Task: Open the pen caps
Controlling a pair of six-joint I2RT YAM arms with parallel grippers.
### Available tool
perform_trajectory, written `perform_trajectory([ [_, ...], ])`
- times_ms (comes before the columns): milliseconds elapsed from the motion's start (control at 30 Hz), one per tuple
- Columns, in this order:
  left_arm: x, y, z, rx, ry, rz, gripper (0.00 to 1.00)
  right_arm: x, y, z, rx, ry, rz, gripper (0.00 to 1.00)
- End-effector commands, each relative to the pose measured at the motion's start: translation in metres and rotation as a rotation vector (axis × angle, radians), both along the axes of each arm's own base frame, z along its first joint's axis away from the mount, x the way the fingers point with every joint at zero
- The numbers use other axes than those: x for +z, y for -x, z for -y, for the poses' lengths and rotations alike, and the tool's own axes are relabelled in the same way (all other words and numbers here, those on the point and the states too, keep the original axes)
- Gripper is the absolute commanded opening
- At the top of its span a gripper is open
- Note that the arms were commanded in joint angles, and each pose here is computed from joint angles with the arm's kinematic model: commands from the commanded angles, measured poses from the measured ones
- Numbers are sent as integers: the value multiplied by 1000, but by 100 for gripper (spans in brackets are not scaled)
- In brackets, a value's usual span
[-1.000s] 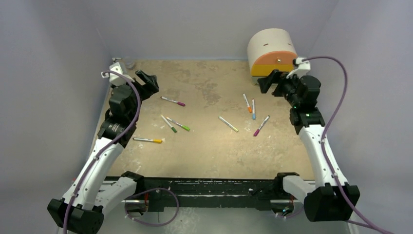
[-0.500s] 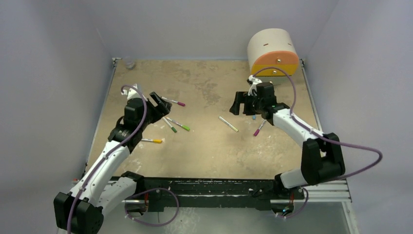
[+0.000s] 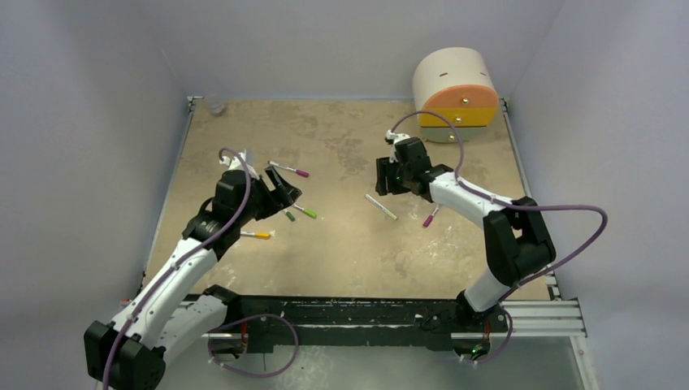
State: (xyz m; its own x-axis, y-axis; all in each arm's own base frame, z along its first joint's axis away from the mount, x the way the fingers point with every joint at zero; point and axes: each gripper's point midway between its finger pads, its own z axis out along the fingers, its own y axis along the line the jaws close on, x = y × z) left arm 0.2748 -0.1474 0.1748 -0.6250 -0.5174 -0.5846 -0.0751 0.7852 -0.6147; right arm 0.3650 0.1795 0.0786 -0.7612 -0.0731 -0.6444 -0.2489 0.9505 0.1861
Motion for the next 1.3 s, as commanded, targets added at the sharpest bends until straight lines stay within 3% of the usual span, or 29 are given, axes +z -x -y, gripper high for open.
perform_trajectory([
  [0, 1, 23, -4, 3, 14, -24, 77, 6, 2, -32, 76, 56, 47, 59],
  [100, 3, 36, -8, -4, 20, -24, 77, -8, 8, -39, 104, 108, 17, 51],
  [433, 14, 68, -17, -9, 64, 16, 78, -26, 16, -23, 68, 254, -20, 46],
  [800, 19, 65, -8, -17, 119, -17, 79, -69, 19, -36, 150, 299, -124, 43],
  [1100, 10, 52, 0, -29, 68, -120, 79, -76, 51, -37, 198, 271, -278, 9],
  [1267, 14, 47, 9, -36, 98, -175, 79, -44, 66, -47, 186, 201, -366, 3],
])
